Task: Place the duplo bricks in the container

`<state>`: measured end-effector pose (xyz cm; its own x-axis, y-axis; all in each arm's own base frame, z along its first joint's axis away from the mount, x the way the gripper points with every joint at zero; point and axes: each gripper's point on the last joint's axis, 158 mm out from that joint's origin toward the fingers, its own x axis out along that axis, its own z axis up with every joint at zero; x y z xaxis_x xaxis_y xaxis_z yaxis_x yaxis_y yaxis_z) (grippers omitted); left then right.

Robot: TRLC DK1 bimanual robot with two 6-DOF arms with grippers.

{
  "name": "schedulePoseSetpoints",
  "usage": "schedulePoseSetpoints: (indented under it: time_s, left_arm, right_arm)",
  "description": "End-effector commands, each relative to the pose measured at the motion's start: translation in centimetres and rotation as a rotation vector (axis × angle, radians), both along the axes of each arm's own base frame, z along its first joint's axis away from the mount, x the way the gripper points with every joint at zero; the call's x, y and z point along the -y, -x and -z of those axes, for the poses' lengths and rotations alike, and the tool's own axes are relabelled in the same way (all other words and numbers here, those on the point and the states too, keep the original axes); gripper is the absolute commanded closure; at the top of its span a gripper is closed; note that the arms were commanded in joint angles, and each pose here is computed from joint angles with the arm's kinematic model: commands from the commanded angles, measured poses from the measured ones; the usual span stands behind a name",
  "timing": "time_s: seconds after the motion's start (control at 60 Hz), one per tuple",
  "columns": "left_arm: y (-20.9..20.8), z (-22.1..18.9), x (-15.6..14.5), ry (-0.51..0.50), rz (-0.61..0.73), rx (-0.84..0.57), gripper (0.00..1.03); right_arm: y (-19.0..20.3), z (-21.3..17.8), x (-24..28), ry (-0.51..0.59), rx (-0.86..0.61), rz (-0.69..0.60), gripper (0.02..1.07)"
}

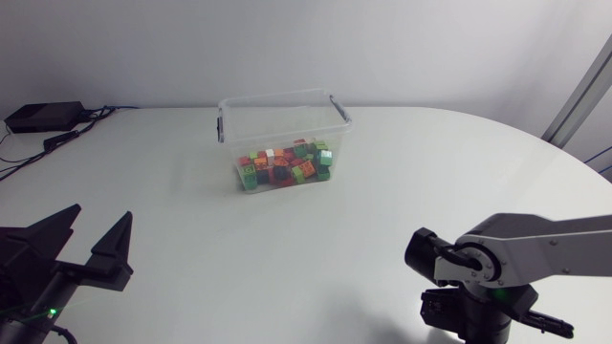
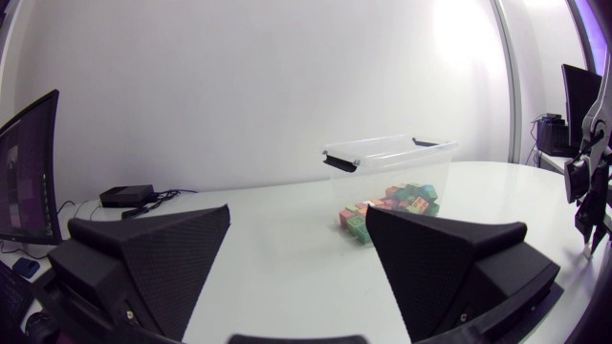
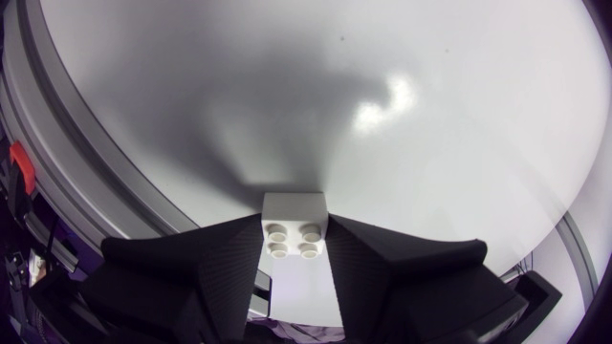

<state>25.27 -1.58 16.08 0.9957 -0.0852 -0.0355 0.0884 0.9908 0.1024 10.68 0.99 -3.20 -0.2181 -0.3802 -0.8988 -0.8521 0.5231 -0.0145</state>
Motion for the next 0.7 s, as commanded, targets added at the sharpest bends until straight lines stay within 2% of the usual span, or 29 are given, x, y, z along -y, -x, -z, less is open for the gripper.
schedulePoseSetpoints:
  time_s: [0.0, 0.133, 0.317, 0.433, 0.533, 0.683]
  left_arm:
    - [0.0, 0.4, 0.0, -0.009, 0.003, 0.003, 0.04]
    - [0.0, 0.4, 0.0, -0.009, 0.003, 0.003, 0.04]
    - [0.0, 0.4, 0.0, -0.009, 0.003, 0.003, 0.04]
    - [0.0, 0.4, 0.0, -0.009, 0.001, 0.003, 0.04]
    - [0.0, 0.4, 0.0, -0.009, 0.001, 0.003, 0.04]
    - [0.0, 0.4, 0.0, -0.01, 0.003, 0.003, 0.04]
  right_arm:
    - [-1.8, -0.2, 0.0, 0.001, 0.034, 0.011, 0.75]
    - [-6.1, -2.1, -0.8, -0.035, 0.13, 0.053, 0.78]
    - [-15.0, -9.1, -5.2, -0.181, 0.344, 0.141, 0.78]
    - [-17.7, -12.6, -10.0, -0.34, 0.401, 0.158, 0.78]
    - [-19.1, -14.0, -14.5, -0.47, 0.415, 0.164, 0.78]
    - [-23.4, -16.6, -20.7, -0.673, 0.508, 0.172, 0.78]
